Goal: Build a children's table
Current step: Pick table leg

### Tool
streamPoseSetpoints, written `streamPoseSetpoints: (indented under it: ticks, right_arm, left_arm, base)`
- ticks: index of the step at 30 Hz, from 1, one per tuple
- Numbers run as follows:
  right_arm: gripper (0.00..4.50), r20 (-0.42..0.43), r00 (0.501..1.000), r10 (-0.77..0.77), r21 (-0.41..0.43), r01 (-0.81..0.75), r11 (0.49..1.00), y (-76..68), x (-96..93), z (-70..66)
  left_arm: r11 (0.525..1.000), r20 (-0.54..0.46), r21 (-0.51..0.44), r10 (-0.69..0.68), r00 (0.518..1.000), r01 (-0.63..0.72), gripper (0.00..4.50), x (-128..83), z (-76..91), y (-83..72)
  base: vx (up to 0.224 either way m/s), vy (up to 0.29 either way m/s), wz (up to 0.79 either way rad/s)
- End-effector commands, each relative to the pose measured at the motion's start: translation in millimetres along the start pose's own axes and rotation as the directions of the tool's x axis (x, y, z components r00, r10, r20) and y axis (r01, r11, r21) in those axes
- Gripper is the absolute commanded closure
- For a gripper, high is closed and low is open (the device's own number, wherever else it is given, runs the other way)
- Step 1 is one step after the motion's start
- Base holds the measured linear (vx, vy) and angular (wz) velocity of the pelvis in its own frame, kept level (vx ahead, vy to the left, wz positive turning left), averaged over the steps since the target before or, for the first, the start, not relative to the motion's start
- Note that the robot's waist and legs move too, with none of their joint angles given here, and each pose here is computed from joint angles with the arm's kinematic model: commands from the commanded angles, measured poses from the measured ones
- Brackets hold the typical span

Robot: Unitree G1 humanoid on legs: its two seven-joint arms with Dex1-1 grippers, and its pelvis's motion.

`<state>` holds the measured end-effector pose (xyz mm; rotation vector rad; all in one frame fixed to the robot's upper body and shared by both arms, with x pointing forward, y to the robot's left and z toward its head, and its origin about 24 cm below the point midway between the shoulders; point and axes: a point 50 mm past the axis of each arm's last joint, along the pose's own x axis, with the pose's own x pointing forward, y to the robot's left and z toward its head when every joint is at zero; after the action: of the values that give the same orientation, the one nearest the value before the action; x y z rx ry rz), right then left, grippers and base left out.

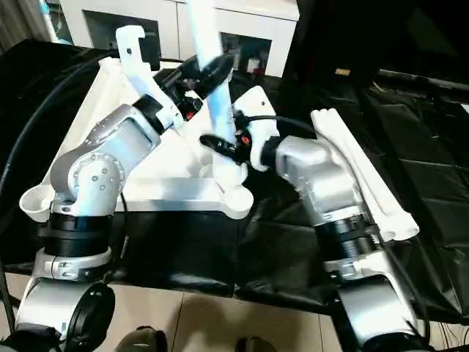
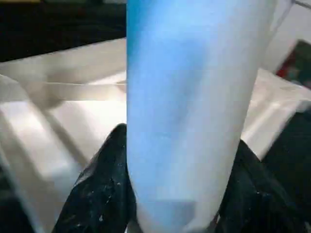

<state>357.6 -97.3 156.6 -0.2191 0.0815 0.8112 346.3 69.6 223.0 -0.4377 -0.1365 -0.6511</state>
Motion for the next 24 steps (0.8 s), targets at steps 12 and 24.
streamPoseSetpoints:
  ticks: [12,24]
  right_arm:
    - [2.68,0.073,0.994,-0.076,-0.078,0.082,0.994,-2.9,7.6,16.9]
    - [2.33,0.117,0.991,-0.07,-0.069,0.079,0.994,-4.0,9.1,22.6]
  left_arm:
    - [0.997,0.018,-0.004,0.075,0.997,-0.075,2.41,5.8,0.3,0.8]
    - [0.998,0.046,0.009,0.058,0.997,-0.058,2.73,3.9,7.0,5.1]
  base:
    - [0.0,0.0,0.0]
    - [0.0,0.0,0.0]
